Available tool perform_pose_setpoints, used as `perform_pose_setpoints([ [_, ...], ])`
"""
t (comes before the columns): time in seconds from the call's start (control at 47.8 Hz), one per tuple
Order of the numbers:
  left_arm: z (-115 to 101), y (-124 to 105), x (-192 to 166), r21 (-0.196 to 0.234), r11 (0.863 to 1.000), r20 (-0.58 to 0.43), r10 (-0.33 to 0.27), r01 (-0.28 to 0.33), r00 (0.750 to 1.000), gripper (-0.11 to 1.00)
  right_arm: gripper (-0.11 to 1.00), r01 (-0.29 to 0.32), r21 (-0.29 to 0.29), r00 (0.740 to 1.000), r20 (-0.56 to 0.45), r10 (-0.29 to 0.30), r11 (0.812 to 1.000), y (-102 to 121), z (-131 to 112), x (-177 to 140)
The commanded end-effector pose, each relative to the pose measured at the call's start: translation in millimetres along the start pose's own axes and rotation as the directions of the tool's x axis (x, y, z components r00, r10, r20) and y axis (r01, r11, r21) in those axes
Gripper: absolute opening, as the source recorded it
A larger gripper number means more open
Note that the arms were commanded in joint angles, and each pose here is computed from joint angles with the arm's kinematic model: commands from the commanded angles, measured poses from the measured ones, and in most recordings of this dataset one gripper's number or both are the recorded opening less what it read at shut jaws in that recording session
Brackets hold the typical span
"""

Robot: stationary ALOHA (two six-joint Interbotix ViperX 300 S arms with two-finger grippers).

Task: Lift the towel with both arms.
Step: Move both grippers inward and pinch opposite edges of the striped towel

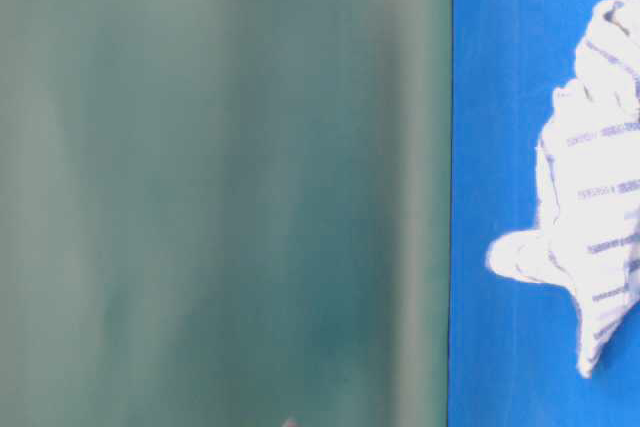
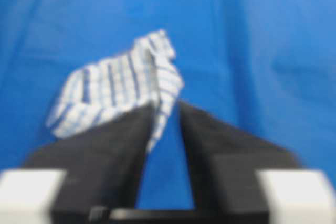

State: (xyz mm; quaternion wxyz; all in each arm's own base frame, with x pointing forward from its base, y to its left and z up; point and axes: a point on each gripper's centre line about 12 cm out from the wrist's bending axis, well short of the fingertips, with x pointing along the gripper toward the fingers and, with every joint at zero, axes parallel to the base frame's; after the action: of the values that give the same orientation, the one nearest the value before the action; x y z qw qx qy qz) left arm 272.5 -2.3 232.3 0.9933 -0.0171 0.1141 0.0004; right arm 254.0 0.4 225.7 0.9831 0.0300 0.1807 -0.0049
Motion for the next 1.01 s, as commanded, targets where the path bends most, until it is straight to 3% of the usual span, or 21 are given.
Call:
perform_pose_setpoints([
  [0.0,1,0,16,-0.002,1.0,-0.017,0.003,-0.003,1.0,0.27,0.1,0.003,0.01,1.0,-0.012,-0.003,1.0,0,5,12],
  [0.168,-24,4,41,0.018,1.0,-0.116,0.016,-0.014,0.993,0.77,0.59,0.009,0.003,0.993,-0.118,-0.008,1.0,-1,-6,40],
  [0.23,-33,5,50,0.017,1.0,-0.146,0.02,-0.017,0.989,0.89,0.65,0.011,-0.002,0.987,-0.16,-0.011,1.0,-1,-12,50],
  [0.545,-75,9,92,0.018,0.999,-0.254,0.03,-0.026,0.967,0.89,0.61,0.049,0.007,0.945,-0.323,-0.044,0.999,-13,-47,97],
  [0.984,-117,16,130,0.019,0.999,-0.32,0.046,-0.042,0.946,0.87,0.6,0.068,0.009,0.904,-0.424,-0.058,0.998,-21,-78,140],
])
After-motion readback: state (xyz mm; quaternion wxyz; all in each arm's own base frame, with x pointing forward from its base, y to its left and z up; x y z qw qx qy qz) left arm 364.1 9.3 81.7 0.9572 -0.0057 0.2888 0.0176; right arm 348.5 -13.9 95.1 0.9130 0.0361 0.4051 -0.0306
